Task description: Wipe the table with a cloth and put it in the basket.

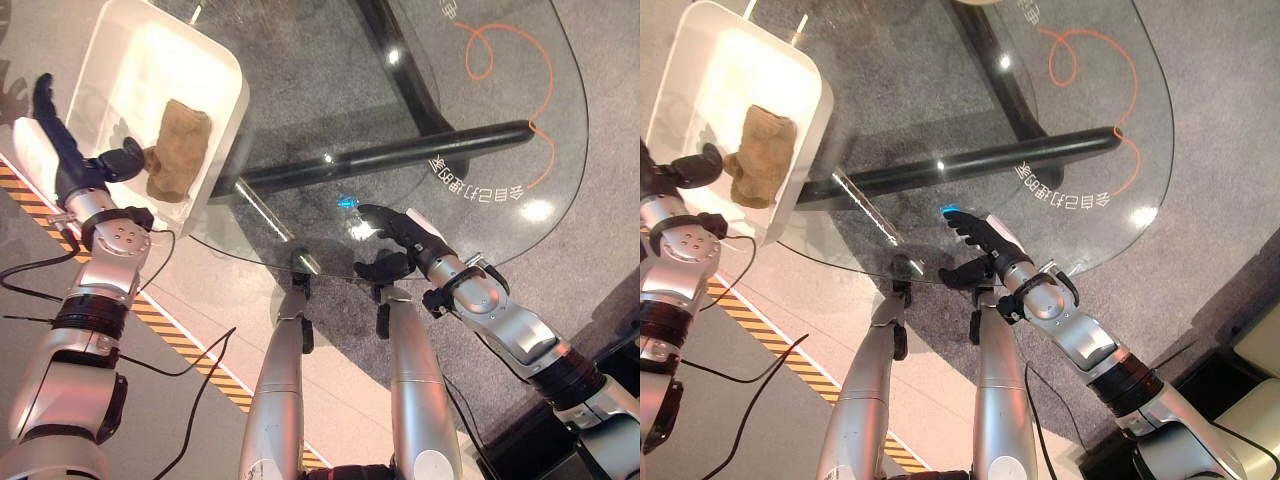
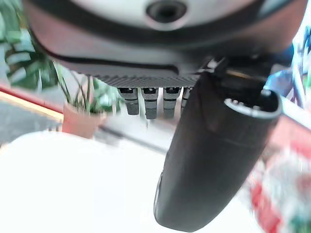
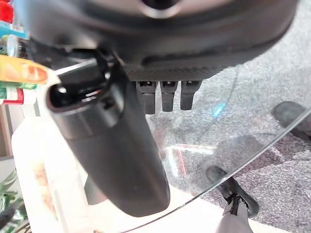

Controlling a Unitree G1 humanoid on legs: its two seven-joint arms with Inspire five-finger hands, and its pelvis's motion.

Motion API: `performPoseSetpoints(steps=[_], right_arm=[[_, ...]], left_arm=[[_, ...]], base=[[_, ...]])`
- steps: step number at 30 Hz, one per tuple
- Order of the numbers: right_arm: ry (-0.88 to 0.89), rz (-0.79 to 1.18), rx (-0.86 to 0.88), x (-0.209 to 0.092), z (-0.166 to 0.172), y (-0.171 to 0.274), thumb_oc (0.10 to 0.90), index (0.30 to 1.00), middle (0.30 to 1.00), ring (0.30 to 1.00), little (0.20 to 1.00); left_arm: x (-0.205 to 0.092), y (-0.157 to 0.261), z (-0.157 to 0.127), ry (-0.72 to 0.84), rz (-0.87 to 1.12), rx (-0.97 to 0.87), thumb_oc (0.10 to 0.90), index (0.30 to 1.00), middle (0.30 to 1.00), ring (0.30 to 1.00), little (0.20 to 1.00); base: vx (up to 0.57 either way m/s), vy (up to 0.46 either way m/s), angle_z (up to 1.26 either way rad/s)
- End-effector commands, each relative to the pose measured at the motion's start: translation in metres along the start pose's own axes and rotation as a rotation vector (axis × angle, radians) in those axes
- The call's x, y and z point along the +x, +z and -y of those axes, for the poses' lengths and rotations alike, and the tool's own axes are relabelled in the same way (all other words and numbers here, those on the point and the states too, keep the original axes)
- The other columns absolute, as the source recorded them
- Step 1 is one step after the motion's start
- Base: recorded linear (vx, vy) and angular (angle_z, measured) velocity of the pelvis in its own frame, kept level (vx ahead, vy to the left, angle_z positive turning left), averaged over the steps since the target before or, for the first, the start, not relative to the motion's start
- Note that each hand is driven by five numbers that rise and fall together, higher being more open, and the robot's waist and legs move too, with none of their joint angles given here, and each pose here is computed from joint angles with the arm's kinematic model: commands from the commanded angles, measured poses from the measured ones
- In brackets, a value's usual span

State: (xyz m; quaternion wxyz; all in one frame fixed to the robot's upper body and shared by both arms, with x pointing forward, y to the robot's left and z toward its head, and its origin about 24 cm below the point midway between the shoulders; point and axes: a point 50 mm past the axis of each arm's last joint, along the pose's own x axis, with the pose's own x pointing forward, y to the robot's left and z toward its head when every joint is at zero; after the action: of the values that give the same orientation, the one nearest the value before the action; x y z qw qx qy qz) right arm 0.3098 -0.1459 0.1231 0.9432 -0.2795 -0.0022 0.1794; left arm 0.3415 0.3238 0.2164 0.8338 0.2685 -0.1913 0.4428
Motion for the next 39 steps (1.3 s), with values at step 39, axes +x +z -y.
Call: performPoseSetpoints(steps=[39], right_arm=[[-0.286, -0.914, 0.457, -0.141, -0.113, -0.228, 0.8, 0.9, 0.9, 0.9, 0.9]], left_arm=[[-0.357, -0.198, -0.027, -0.842, -1.275, -0.121, 0.8, 0.9, 0.9, 0.9, 0.9]], base=[[0.0, -0.105, 0.0]])
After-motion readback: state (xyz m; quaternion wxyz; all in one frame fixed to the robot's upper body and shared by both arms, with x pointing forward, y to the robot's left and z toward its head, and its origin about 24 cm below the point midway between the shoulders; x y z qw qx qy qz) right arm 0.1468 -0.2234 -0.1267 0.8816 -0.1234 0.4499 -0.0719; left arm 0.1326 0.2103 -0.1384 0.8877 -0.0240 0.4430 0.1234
